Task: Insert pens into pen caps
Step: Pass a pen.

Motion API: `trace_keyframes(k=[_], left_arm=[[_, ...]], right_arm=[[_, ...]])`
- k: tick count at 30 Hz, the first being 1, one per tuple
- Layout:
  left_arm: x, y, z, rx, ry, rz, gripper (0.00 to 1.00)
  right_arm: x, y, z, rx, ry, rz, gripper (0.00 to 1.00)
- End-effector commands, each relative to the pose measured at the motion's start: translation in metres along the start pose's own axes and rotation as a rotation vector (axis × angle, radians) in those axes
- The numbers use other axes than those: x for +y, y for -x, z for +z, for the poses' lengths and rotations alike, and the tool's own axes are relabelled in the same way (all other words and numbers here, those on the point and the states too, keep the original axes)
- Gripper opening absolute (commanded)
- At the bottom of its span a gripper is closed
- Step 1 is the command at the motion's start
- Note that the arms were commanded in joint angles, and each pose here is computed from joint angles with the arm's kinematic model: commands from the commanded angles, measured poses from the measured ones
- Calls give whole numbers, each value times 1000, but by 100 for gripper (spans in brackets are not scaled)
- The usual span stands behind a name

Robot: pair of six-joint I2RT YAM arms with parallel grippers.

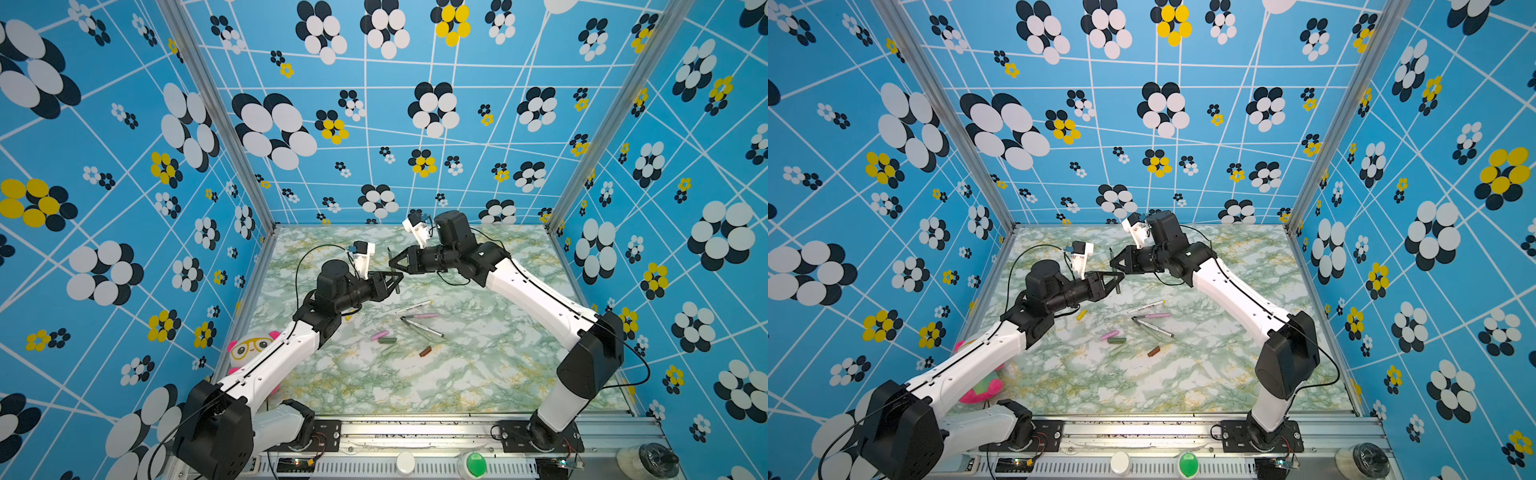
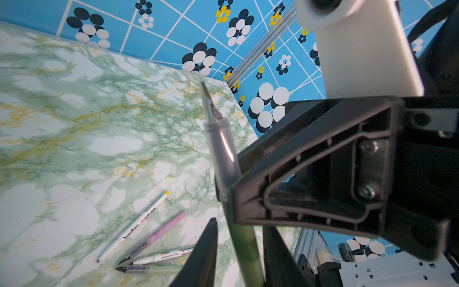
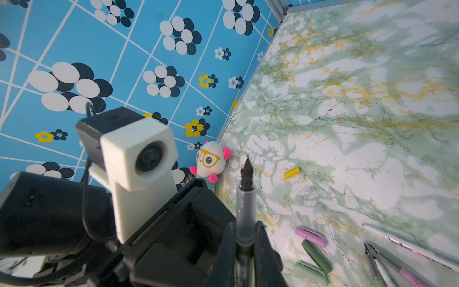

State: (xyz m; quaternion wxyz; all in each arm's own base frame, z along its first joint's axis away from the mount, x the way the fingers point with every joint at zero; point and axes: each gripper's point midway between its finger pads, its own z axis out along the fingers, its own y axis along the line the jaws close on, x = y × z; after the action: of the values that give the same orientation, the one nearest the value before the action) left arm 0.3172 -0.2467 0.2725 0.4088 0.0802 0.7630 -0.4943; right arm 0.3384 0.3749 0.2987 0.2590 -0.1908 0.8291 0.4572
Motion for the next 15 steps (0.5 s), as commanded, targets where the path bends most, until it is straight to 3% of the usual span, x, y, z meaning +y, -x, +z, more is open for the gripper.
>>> trace_keyframes(k=[1, 10, 15], left_arm=[[-8, 11, 1, -25, -11, 25, 25], [0, 10, -3, -29, 40, 37, 2], [7, 9, -12, -39, 98, 46, 0]], right_arm=[[17, 8, -12, -39, 47, -20, 10], [17, 9, -13, -44, 42, -32, 14], [16, 11, -18, -51, 16, -45, 25]])
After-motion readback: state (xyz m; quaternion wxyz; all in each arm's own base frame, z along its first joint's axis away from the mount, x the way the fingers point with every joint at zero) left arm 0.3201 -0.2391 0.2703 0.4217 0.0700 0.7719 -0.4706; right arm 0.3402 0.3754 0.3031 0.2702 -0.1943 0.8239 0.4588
